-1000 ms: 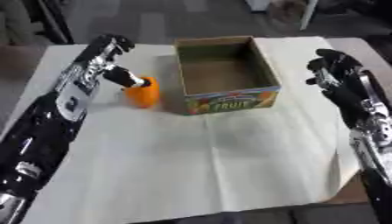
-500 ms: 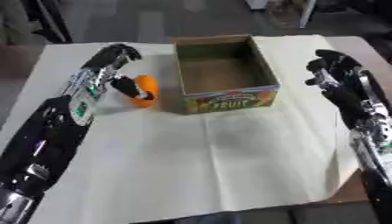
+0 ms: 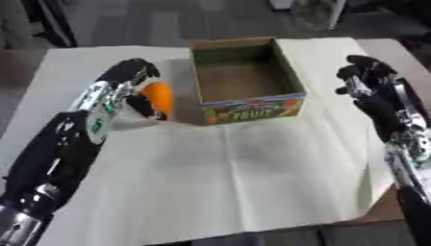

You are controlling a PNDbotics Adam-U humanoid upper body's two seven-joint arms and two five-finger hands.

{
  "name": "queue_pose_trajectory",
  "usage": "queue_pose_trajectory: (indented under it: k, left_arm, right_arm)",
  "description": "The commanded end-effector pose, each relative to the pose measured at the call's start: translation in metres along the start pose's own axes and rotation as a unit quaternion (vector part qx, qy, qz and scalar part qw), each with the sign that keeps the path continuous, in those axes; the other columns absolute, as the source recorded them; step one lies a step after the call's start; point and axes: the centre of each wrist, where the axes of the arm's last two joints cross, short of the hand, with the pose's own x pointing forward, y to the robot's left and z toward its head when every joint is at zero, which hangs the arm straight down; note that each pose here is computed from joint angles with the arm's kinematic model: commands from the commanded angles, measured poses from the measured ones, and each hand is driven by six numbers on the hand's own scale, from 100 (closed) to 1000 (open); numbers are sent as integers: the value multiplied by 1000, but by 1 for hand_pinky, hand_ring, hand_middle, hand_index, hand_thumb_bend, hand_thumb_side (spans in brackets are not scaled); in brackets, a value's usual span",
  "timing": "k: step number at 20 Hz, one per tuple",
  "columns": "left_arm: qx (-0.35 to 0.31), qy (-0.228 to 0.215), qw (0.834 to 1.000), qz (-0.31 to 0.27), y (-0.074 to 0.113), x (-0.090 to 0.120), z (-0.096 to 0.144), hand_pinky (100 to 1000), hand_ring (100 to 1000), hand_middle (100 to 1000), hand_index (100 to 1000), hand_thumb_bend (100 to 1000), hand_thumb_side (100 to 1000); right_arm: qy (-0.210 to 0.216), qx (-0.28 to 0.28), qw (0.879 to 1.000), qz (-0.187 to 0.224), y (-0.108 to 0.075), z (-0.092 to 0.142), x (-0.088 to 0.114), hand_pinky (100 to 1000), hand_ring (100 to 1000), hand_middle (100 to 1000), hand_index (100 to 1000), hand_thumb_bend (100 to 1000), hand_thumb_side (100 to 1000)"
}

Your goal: Pick up objects on the table and place them in the box.

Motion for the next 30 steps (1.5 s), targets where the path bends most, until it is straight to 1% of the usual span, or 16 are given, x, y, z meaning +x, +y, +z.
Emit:
queue_pose_trajectory:
  k: [1,4,8,10,11,12,13,14,17,21,25,28,30]
  left_arm:
    - [-1,-1,1000,-13,7,0,0,715,738,666,758,761,155]
    - [-9,-2,1000,-20,4,0,0,681,663,626,731,718,100]
    - [-8,4,1000,-24,1,-2,0,611,540,542,662,629,100]
    - [-1,8,1000,-25,0,-2,0,556,477,489,610,547,100]
    - [6,10,1000,-25,0,-2,0,525,427,442,562,468,100]
    - [13,12,1000,-24,0,-2,0,525,427,442,562,468,100]
    - [25,14,999,-21,1,-2,1,484,352,367,487,371,100]
    - [39,15,999,-16,3,-2,1,467,311,326,447,334,100]
    - [90,10,996,-2,15,3,4,434,246,259,385,281,101]
    - [154,-10,988,24,43,16,9,432,234,247,375,262,102]
    - [191,-35,980,41,71,34,13,439,240,251,380,256,100]
    - [200,-51,977,44,80,49,11,441,245,256,386,270,100]
    - [200,-58,977,45,78,60,7,442,248,259,388,268,100]
  right_arm:
    - [-12,1,1000,6,-3,-4,6,618,765,635,799,100,348]
    - [-12,1,1000,5,-3,-4,6,618,765,634,799,100,348]
    - [-11,1,1000,5,-3,-4,6,618,764,634,798,100,348]
    - [-11,0,1000,5,-3,-3,6,618,764,634,798,100,348]
    - [-11,0,1000,5,-3,-4,6,618,764,634,799,100,348]
    - [-11,0,1000,5,-3,-4,6,618,764,634,799,100,348]
    - [-11,0,1000,5,-3,-4,6,618,764,634,798,100,348]
    - [-11,0,1000,5,-3,-4,6,618,764,634,798,100,348]
    - [-11,-1,1000,5,-3,-3,6,618,764,633,798,100,347]
    - [-10,0,1000,5,-3,-3,6,618,764,633,798,100,349]
    - [-9,3,1000,4,-2,-3,5,619,764,633,798,100,348]
    - [-9,9,1000,3,0,-3,5,619,764,633,799,100,349]
    - [-10,13,1000,2,2,-4,6,619,764,633,798,100,349]
